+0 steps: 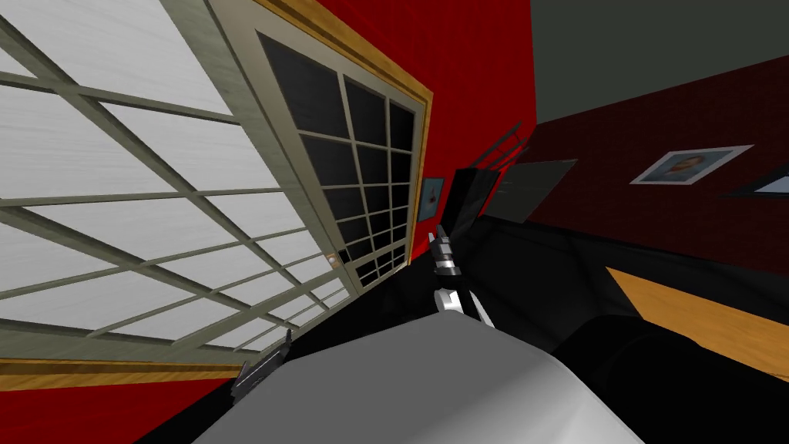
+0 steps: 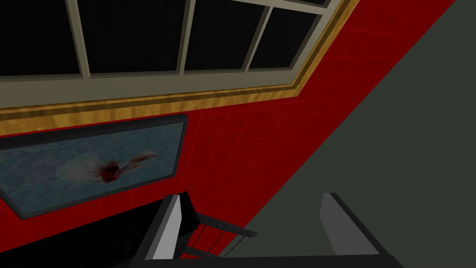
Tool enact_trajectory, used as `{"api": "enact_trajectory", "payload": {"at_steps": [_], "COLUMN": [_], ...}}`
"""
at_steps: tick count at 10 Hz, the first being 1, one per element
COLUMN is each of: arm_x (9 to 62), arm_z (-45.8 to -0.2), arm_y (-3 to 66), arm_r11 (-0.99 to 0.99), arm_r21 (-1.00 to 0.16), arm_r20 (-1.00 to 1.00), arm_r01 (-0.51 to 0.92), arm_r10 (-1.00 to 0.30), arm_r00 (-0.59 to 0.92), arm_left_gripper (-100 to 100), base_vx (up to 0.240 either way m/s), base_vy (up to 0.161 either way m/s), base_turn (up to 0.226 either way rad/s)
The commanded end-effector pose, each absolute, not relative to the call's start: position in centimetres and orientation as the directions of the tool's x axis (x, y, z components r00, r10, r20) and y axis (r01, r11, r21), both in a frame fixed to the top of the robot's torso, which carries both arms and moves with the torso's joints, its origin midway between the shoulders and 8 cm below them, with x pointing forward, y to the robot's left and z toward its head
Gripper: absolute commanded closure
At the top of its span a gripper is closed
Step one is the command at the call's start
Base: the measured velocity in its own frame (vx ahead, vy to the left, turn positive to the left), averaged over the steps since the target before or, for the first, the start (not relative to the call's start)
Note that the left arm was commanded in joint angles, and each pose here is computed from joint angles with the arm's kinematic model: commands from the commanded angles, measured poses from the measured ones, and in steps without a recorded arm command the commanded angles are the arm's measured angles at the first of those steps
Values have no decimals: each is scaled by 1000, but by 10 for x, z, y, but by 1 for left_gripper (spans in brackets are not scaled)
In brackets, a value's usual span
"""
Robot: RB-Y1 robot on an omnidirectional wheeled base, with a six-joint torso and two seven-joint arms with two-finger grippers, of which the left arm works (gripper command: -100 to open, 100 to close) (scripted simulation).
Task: Pull the door open
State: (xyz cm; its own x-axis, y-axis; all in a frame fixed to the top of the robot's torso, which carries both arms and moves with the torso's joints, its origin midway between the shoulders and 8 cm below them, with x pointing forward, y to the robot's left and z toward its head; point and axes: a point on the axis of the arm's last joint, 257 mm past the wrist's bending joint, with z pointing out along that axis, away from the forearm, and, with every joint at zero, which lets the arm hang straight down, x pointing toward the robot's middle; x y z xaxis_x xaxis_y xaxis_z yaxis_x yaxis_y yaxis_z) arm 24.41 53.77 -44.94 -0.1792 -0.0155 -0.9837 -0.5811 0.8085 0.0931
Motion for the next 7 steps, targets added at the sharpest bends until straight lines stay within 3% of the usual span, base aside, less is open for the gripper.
{"api": "enact_trajectory", "payload": {"at_steps": [1,3,4,7], "arm_x": [234,231,262,294], "arm_z": [-451,-450,-440,-428], "arm_y": [542,545,531,513], "arm_r11": [802,803,829,852], "arm_r21": [106,114,93,65], "arm_r20": [-981,-980,-987,-994], "arm_r01": [-588,-585,-552,-519], "arm_r10": [-12,-5,6,9], "arm_r00": [-194,-198,-158,-111], "arm_left_gripper": [-100,-100,-100,-100], "base_vx": [-186,-170,-105,96], "base_vy": [-25,-61,-121,-73], "base_turn": [46,32,-166,-107]}}
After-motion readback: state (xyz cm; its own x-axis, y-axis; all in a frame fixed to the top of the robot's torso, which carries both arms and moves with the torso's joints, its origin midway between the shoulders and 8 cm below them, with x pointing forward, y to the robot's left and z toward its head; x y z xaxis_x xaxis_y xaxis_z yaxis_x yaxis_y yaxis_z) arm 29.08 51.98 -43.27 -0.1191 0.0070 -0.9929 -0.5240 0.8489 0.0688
